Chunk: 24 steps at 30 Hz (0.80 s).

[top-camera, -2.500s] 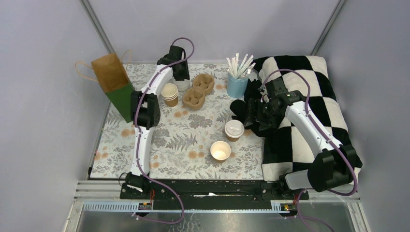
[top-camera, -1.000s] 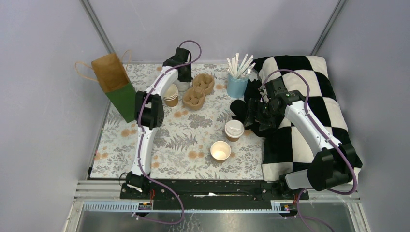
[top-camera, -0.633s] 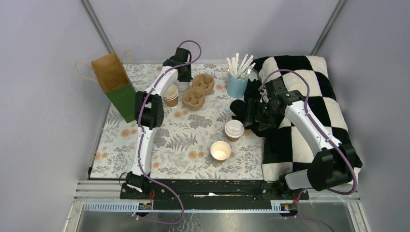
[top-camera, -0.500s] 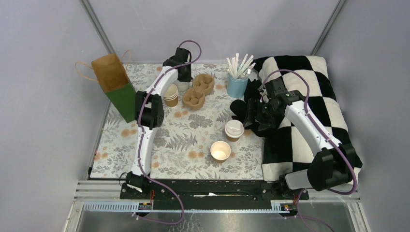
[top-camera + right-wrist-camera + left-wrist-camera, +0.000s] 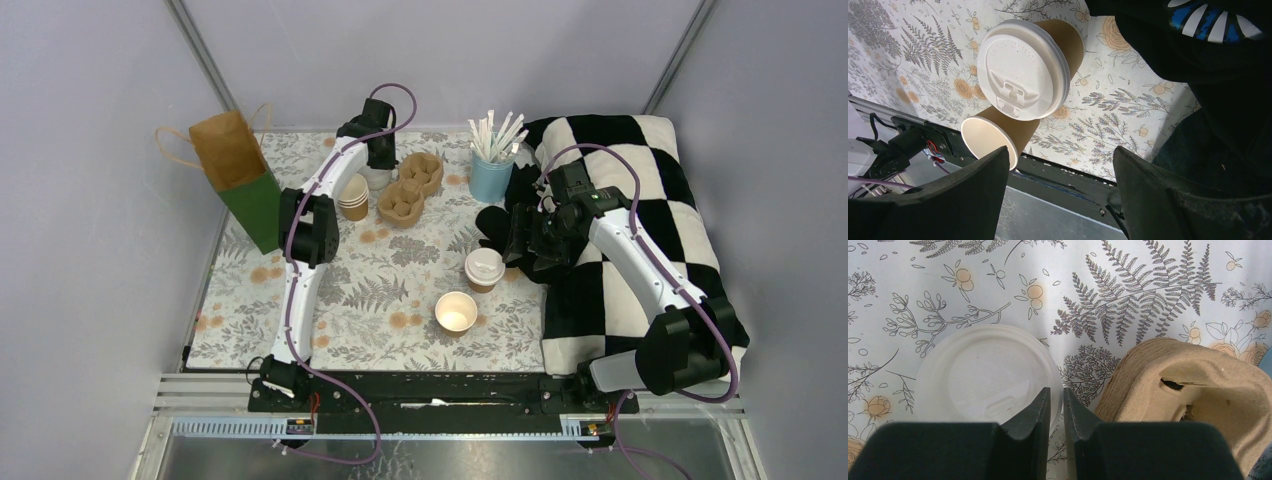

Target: Pack the takeout coffee

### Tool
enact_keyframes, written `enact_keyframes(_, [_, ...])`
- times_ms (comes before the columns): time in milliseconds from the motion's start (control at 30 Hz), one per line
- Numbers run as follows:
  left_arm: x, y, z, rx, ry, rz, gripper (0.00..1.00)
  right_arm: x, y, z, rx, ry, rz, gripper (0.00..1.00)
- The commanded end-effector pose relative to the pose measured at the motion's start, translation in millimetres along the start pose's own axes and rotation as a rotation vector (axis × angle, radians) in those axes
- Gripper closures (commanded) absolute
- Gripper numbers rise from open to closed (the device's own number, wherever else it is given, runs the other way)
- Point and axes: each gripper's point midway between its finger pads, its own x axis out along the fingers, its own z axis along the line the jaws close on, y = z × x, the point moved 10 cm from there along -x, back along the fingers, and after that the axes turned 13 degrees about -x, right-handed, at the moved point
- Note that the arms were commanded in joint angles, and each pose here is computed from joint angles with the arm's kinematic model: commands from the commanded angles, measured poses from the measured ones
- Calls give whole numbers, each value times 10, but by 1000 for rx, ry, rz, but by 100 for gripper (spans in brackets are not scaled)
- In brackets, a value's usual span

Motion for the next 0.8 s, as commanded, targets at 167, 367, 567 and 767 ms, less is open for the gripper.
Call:
enact_keyframes(167, [-262, -285, -75, -11, 43, -98, 81, -21, -40, 32, -20, -17, -12, 18])
enact_keyframes(367, [-249, -275, -58, -14, 40, -92, 84, -21, -46, 31, -21, -17, -11, 19])
enact_keyframes(567, [-295, -312, -75, -20, 51, -104, 78, -19, -48, 32, -20, -18, -10, 18])
enact_keyframes(767, [-321, -337, -61, -26, 53, -110, 78, -17, -47, 30, -22, -18, -10, 18])
